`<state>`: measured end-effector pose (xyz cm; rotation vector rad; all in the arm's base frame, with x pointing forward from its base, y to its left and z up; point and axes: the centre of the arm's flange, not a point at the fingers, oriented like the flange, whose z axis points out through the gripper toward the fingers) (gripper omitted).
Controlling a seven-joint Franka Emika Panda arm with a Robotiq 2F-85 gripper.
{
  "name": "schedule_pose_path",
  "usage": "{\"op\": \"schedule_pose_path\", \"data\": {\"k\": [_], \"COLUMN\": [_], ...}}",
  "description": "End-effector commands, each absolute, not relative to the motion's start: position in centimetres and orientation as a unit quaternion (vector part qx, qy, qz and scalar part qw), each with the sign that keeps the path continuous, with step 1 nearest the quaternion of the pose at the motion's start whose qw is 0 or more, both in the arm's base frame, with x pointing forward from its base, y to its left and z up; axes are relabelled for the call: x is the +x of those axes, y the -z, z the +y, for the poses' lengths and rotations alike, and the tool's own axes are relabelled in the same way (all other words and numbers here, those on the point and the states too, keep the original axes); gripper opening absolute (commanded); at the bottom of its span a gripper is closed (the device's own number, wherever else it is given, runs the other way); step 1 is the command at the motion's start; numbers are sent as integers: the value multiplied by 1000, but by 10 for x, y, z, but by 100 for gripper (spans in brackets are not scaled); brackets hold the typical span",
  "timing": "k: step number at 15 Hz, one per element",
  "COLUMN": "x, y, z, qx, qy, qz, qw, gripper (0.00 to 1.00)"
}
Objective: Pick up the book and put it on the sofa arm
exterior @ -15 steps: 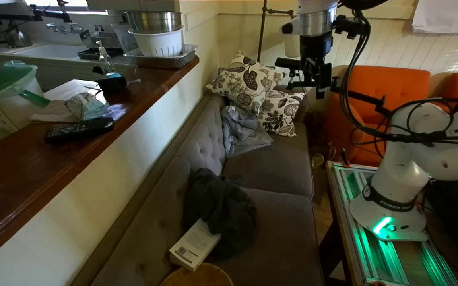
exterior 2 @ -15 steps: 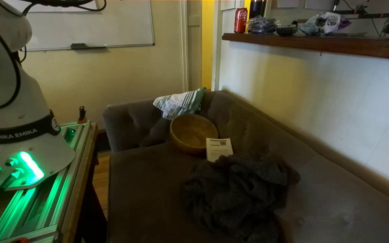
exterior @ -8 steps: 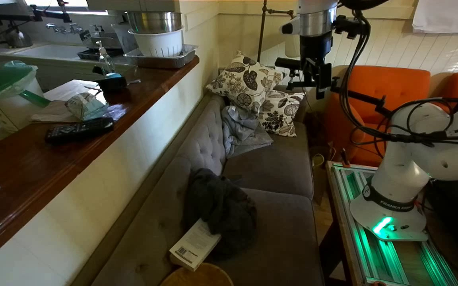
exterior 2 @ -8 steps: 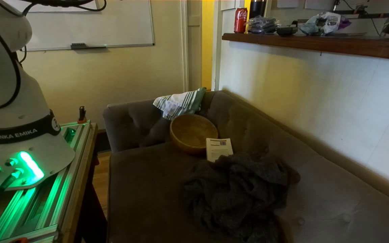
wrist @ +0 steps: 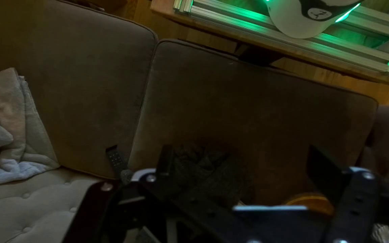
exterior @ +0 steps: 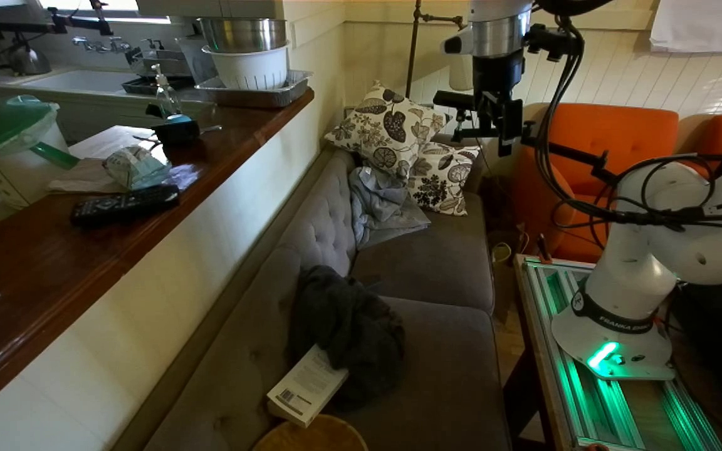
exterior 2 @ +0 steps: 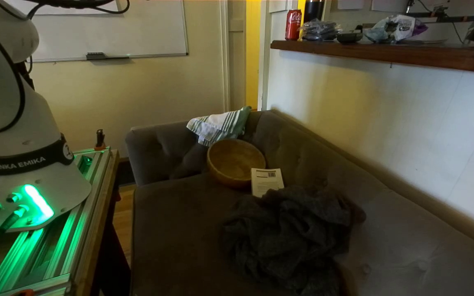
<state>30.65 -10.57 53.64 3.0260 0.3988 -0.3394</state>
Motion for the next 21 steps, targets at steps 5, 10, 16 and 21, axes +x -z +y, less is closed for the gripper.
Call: {"op": "schedule_pose_path", "data": {"k": [5, 10, 16, 21], "x": [324, 358, 421, 413], "y": [-501, -446, -377, -331], "z": [-36, 46, 77, 87], "qx": [966, 930, 876, 869], "qy": [97, 33, 42, 105], "qz": [224, 359, 481, 482], "qw": [81, 70, 16, 24], "gripper": [100, 100, 100, 100]}}
